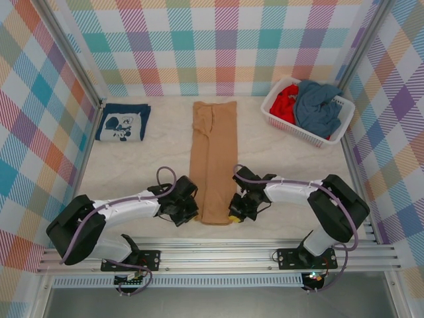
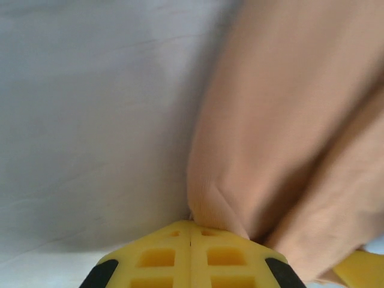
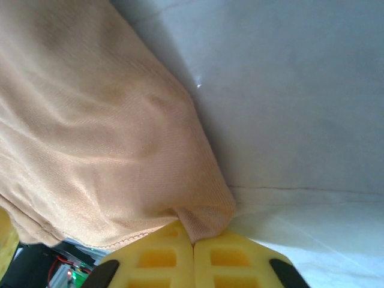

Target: Fold and stack the t-shirts

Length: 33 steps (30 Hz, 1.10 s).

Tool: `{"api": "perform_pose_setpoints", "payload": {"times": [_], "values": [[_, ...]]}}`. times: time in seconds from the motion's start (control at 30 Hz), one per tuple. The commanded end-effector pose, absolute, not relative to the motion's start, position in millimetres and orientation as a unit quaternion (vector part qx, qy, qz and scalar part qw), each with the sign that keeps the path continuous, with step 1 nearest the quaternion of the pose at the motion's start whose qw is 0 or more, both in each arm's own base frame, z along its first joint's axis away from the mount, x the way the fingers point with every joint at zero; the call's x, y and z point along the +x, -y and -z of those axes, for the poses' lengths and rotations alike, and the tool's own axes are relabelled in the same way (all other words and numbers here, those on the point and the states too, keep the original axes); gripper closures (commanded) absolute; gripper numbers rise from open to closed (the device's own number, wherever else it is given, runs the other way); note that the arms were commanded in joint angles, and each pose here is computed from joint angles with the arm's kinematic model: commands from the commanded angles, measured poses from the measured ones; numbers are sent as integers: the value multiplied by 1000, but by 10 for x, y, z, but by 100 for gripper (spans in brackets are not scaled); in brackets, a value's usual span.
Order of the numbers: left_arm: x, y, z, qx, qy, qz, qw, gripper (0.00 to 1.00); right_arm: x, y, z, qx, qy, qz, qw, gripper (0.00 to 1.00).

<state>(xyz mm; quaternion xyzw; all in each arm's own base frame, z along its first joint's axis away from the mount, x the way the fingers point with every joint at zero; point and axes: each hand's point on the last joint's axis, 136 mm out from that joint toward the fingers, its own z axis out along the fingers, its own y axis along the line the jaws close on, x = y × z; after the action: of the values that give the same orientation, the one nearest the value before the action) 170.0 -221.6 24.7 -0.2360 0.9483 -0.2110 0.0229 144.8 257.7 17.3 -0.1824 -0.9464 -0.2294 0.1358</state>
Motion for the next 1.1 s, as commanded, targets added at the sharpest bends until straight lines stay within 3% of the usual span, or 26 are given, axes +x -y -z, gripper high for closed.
{"api": "perform_pose_setpoints", "payload": {"times": [0.0,0.23,0.5,0.77,0.97,1.0,1.07], "values": [[1806,2336,-452,-210,-946,241,54,100,1477,-2562,-302,-179,950,226,124,100],[1516,2061,-509,-191,-959,208,32,100,1211,-2339,-411,-161,955,198,151,97],[1275,1994,-258,-185,-964,190,-24,100,977,-2222,-173,-169,949,182,194,95],[1261,2090,-234,-169,-966,193,-42,100,1023,-2245,-194,-168,951,178,189,71],[1261,2093,-291,-167,-965,199,-38,100,985,-2188,-249,-172,952,174,186,68],[1273,2101,-323,-166,-965,202,-35,94,972,-2186,-251,-173,951,175,188,68],[1282,2087,-423,-165,-964,207,-25,67,965,-2178,-282,-172,951,174,186,67]]}}
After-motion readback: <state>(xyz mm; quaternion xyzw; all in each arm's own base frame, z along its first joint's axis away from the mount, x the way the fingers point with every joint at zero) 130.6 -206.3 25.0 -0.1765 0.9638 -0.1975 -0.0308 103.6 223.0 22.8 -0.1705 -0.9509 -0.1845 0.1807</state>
